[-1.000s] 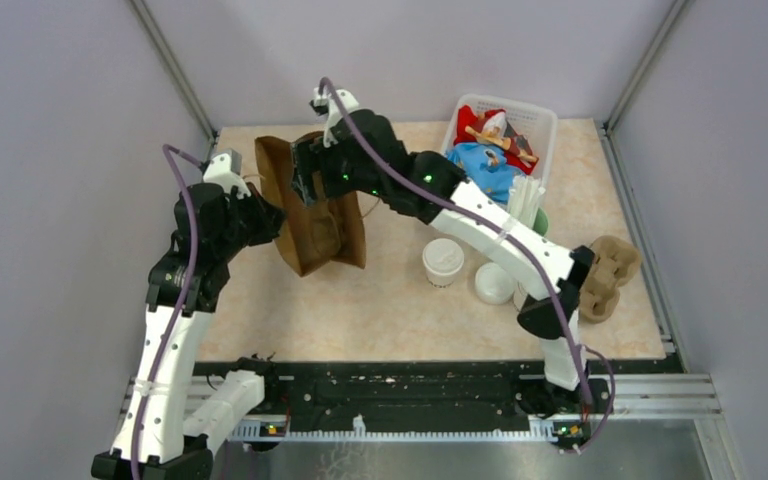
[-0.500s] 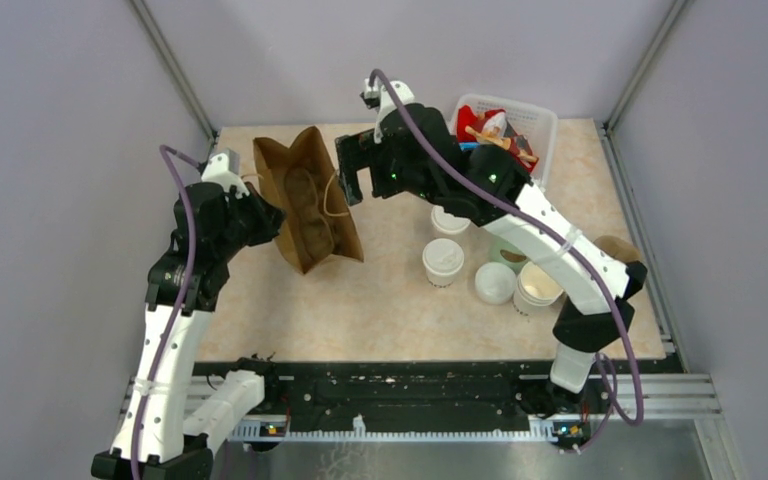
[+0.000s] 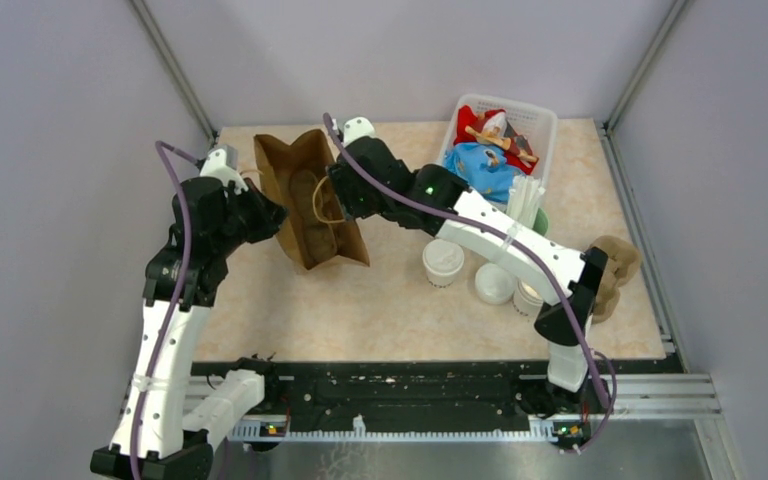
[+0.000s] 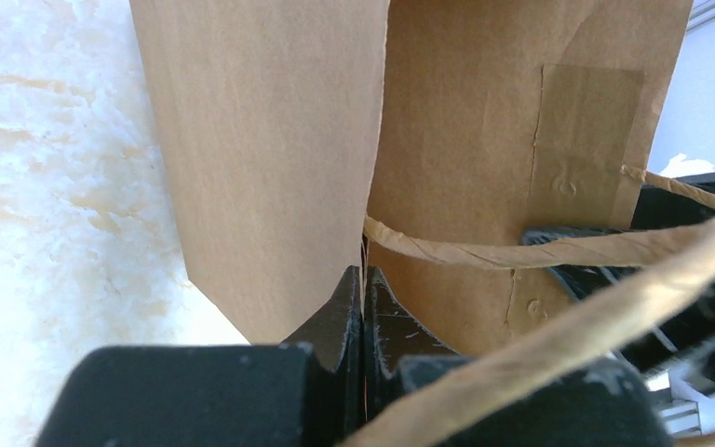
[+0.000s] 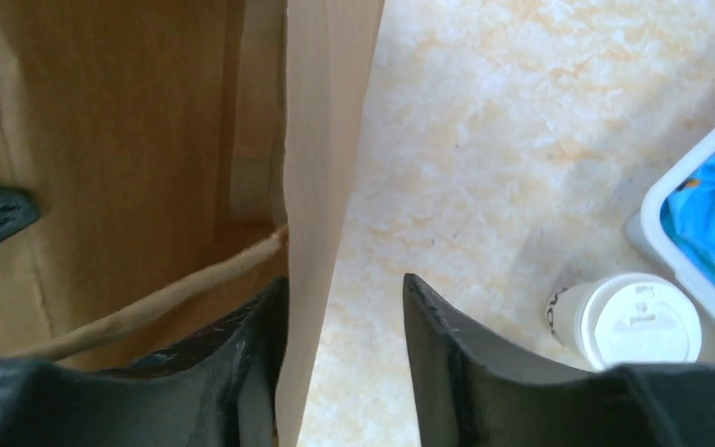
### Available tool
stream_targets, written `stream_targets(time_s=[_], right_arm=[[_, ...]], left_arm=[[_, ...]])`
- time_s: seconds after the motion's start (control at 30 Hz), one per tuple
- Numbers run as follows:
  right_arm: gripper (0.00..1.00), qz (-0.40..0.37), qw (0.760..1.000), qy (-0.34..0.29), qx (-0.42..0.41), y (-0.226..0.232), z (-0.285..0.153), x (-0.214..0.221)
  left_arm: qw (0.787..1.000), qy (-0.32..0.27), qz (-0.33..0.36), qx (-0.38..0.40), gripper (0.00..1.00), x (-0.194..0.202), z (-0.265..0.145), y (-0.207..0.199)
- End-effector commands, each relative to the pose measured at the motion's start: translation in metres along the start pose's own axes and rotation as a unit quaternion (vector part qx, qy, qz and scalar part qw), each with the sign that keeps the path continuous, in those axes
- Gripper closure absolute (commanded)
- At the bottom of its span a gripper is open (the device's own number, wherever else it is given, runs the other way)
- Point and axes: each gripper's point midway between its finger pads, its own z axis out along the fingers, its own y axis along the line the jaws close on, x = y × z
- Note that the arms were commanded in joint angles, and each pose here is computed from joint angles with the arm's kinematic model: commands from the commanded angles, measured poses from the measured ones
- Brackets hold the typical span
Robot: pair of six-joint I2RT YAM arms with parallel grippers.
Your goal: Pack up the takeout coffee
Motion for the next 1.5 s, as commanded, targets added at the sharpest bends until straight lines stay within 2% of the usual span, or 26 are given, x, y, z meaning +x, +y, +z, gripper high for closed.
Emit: stream_targets(time_s=[0.0, 0.1, 0.17, 0.3, 0.33, 0.4, 0.43, 0.53, 0.6, 0.67, 0.77, 0.83, 0.9, 0.97, 1.03, 1.13, 1.3, 1.4, 1.47], right_arm=[[0.63, 0.003, 0.998, -0.059, -0.013, 0.016, 0.019, -0.024], [0.9, 0.01, 0.998, -0.058, -0.025, 0.022, 0.017, -0.031], [1.0, 0.019, 0.998, -0.057, -0.033, 0.022, -0.001, -0.044], [1.0, 0.068, 0.986, -0.058, -0.138, 0.044, -0.065, -0.074], [1.0, 0.083, 0.983, -0.041, -0.157, 0.051, -0.069, -0.065], [1.0, 0.105, 0.981, -0.038, -0.16, 0.051, -0.054, -0.051], [1.0, 0.108, 0.984, -0.034, -0.14, 0.04, -0.036, -0.039], [1.0, 0.084, 0.991, 0.022, -0.099, 0.013, 0.012, -0.008], [1.0, 0.043, 0.996, -0.003, -0.079, 0.01, -0.002, -0.034], [1.0, 0.028, 0.995, -0.047, -0.084, 0.016, -0.026, -0.062], [1.0, 0.032, 0.989, -0.089, -0.115, 0.031, -0.062, -0.081], [1.0, 0.021, 0.987, -0.11, -0.113, 0.034, -0.064, -0.072], [1.0, 0.021, 0.986, -0.128, -0.102, 0.026, -0.044, -0.056], [1.0, -0.001, 0.987, -0.128, -0.092, 0.022, -0.042, -0.055], [1.0, -0.023, 0.983, -0.16, -0.091, 0.026, -0.063, -0.071], [1.0, -0.01, 0.972, -0.212, -0.1, 0.026, -0.069, -0.075], [1.0, -0.029, 0.976, -0.194, -0.092, 0.027, -0.067, -0.08], [1.0, -0.005, 0.977, -0.188, -0.103, 0.026, -0.087, -0.09], [1.0, 0.027, 0.978, -0.177, -0.108, 0.026, -0.091, -0.085]], left_arm=[[0.999, -0.026, -0.005, 0.028, 1.0, -0.021, -0.01, -0.018], [0.999, -0.026, -0.003, 0.031, 1.0, -0.028, -0.015, -0.024], [0.999, -0.03, 0.004, 0.034, 1.0, -0.043, -0.027, -0.033], [0.999, -0.018, -0.027, 0.039, 1.0, -0.078, -0.078, -0.064], [0.999, -0.01, -0.04, 0.032, 1.0, -0.077, -0.083, -0.065], [0.998, 0.011, -0.055, -0.001, 1.0, -0.053, -0.066, -0.044], [0.998, 0.028, -0.057, -0.025, 1.0, -0.029, -0.043, -0.023], [0.995, 0.065, -0.057, -0.055, 1.0, 0.033, 0.005, 0.02], [0.996, 0.066, -0.047, -0.024, 1.0, 0.023, 0.002, 0.004], [0.999, 0.031, -0.026, 0.007, 1.0, -0.01, -0.017, -0.018], [0.996, -0.068, -0.008, 0.061, 1.0, -0.062, -0.061, -0.051], [0.994, -0.096, -0.017, 0.057, 1.0, -0.058, -0.061, -0.042], [0.998, -0.062, -0.031, 0.01, 1.0, -0.018, -0.034, -0.009], [0.999, -0.03, -0.037, 0.006, 1.0, 0.001, -0.029, -0.003], [0.998, -0.041, -0.035, 0.028, 1.0, -0.007, -0.048, -0.015], [0.995, -0.1, -0.01, 0.008, 1.0, -0.016, -0.06, -0.001], [0.99, -0.135, -0.004, 0.03, 1.0, -0.027, -0.072, -0.01], [0.986, -0.163, -0.017, 0.042, 1.0, -0.052, -0.098, -0.026], [0.986, -0.158, -0.038, 0.026, 1.0, -0.053, -0.097, -0.022]])
